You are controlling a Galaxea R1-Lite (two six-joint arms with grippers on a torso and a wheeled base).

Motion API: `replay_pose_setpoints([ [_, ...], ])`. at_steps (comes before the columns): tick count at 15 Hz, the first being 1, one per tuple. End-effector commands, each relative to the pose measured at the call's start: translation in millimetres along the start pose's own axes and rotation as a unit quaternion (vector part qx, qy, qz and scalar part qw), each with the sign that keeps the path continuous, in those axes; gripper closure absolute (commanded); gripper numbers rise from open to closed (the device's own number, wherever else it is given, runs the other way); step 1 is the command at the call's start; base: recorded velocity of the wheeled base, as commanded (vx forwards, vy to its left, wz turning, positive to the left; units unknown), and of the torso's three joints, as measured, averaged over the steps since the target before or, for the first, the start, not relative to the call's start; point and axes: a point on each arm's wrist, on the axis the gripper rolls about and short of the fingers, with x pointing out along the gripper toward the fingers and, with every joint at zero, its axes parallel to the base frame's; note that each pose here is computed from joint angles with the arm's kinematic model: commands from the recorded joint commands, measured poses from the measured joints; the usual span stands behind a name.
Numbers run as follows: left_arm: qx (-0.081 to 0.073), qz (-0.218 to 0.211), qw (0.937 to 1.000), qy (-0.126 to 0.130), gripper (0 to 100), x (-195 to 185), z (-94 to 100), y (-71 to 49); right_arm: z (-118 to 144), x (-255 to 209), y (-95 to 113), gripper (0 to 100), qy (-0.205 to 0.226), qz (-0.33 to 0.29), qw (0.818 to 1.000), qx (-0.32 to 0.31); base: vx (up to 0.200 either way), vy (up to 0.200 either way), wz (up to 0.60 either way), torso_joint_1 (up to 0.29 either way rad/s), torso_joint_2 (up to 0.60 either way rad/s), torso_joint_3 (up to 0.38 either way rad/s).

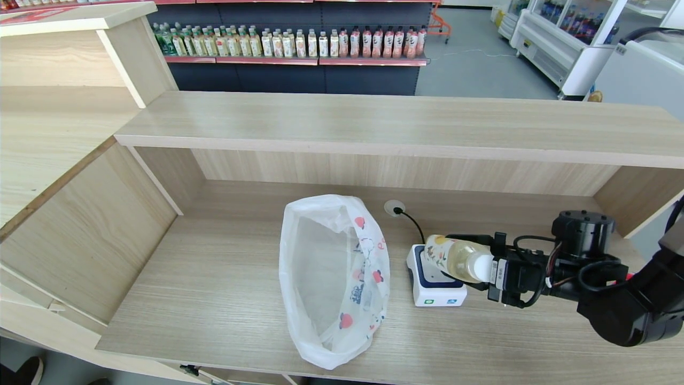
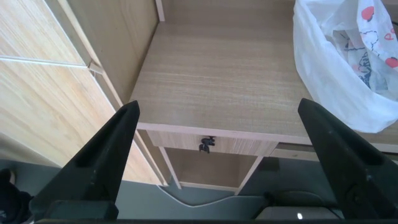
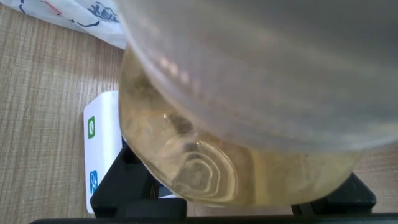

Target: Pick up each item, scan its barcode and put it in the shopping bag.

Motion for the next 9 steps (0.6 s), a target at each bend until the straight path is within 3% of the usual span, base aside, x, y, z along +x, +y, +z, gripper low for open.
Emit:
replay_pose_setpoints([
  [1,0.000,0.000,1.0000,0.000,0,0.0,0.0,0.0,-0.6,0.5,0.3,100,0.001,0.000,1.000,-0.001,0.000,0.000,0.00,0.000,0.00,0.000],
  [9,0.000,0.000,1.0000,0.000,0,0.0,0.0,0.0,2.1,-2.8,-1.1,100,0.003,-0.001,1.000,-0.005,0.000,0.000,0.00,0.000,0.00,0.000],
])
